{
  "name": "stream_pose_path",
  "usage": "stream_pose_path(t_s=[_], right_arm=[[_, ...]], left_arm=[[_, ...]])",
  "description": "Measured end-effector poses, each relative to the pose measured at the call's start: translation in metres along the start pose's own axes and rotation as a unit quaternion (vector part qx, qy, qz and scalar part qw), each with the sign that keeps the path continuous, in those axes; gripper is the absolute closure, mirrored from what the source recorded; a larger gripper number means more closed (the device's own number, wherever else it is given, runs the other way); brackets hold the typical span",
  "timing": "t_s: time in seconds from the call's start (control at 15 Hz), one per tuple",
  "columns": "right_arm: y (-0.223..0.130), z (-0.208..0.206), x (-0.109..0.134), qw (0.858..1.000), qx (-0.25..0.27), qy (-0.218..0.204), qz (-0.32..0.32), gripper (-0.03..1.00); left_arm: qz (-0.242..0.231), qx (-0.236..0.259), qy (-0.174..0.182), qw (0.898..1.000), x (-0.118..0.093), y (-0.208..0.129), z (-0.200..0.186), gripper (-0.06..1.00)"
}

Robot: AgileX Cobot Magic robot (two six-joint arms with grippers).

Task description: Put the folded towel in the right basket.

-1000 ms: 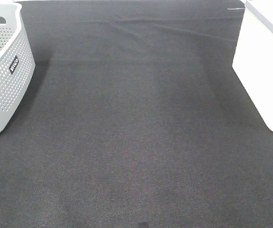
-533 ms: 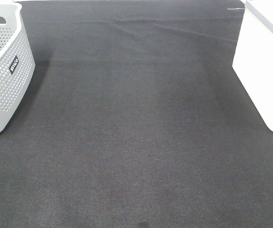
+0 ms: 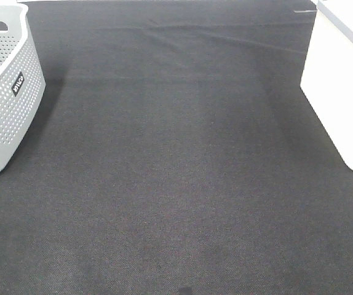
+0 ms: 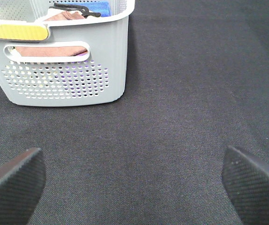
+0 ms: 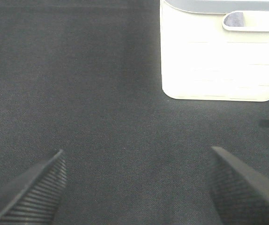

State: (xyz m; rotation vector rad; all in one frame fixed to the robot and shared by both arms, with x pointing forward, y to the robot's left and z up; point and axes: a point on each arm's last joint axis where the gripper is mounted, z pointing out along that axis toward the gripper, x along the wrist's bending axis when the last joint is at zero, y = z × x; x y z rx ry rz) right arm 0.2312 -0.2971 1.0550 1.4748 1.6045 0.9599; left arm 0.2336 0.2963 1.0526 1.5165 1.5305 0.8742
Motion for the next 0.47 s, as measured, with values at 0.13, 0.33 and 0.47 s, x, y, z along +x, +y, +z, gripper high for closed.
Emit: stream_pose_path(t_s=[0.13,0.33,0.47], right_arm=[[0.0,0.0,0.0,1.0,0.0,0.0,0.0,0.2],[0.0,0.0,0.0,1.0,0.0,0.0,0.0,0.2],[0.0,0.0,0.0,1.0,0.0,0.0,0.0,0.2]], left_arm=[[0.0,0.0,0.0,1.0,0.0,0.0,0.0,-0.02],[0.0,0.0,0.0,1.0,0.0,0.0,0.0,-0.02],[0.0,0.0,0.0,1.0,0.0,0.0,0.0,-0.02]])
